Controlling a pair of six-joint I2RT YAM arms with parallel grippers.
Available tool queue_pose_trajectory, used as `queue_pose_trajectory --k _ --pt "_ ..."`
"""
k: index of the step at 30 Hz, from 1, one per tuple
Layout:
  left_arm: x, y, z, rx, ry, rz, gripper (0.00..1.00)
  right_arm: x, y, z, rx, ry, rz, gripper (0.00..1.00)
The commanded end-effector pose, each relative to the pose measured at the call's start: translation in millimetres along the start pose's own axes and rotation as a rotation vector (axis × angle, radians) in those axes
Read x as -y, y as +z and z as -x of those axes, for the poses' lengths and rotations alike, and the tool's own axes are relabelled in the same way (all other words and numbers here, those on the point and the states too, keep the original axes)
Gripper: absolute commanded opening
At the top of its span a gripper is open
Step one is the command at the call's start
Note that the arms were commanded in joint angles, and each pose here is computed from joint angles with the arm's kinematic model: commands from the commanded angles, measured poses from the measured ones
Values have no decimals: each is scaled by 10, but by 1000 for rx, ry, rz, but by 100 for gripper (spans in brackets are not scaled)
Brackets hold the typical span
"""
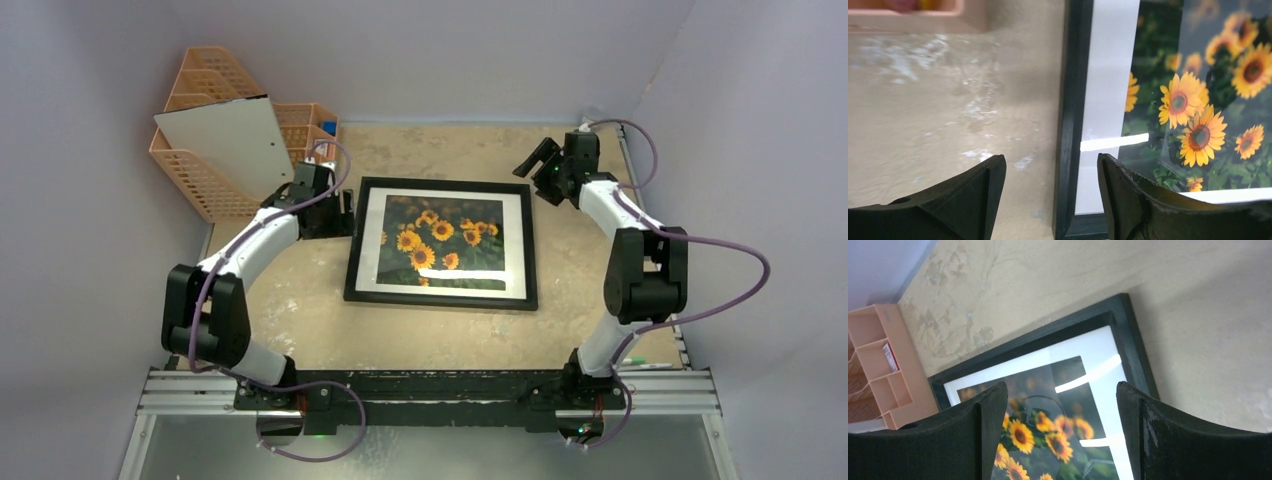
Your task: Put the photo into the frame
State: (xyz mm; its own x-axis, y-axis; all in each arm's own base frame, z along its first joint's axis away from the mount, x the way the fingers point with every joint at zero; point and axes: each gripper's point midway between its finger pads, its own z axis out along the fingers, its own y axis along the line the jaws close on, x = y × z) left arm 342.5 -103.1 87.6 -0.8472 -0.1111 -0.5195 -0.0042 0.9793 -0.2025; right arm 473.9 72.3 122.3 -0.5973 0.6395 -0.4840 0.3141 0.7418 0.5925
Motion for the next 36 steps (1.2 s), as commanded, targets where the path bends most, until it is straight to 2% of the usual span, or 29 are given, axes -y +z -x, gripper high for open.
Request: queue_pose_trajectory --k 1,8,11,13,14,18,23,29,36 --pt "-115 -513 409 164 -17 106 70 40 -388 125 67 5 -81 82" --pt "5 -1416 718 424 -120 28 70 -112 -1261 191 224 -34 -12 81" --pt "-1 -1829 776 521 -146 14 70 -47 -1728 270 324 -27 -60 85" --pt "-29 -2105 779 572 -161 15 70 -62 -2083 321 388 -34 -70 97" --pt "-52 -2227 772 596 -170 20 71 -71 -2255 353 423 -42 -71 99" --pt "-169 -2649 689 689 -225 38 76 6 -3002 477 605 -33 -113 99" --pt "-205 -3071 567 752 -255 14 82 88 -3810 464 758 -7 -125 99" --pt "-242 -3535 516 795 -258 18 84 181 -4328 397 838 12 -145 99" --pt "-272 -3754 516 816 -222 38 90 152 -4492 377 855 8 -126 99"
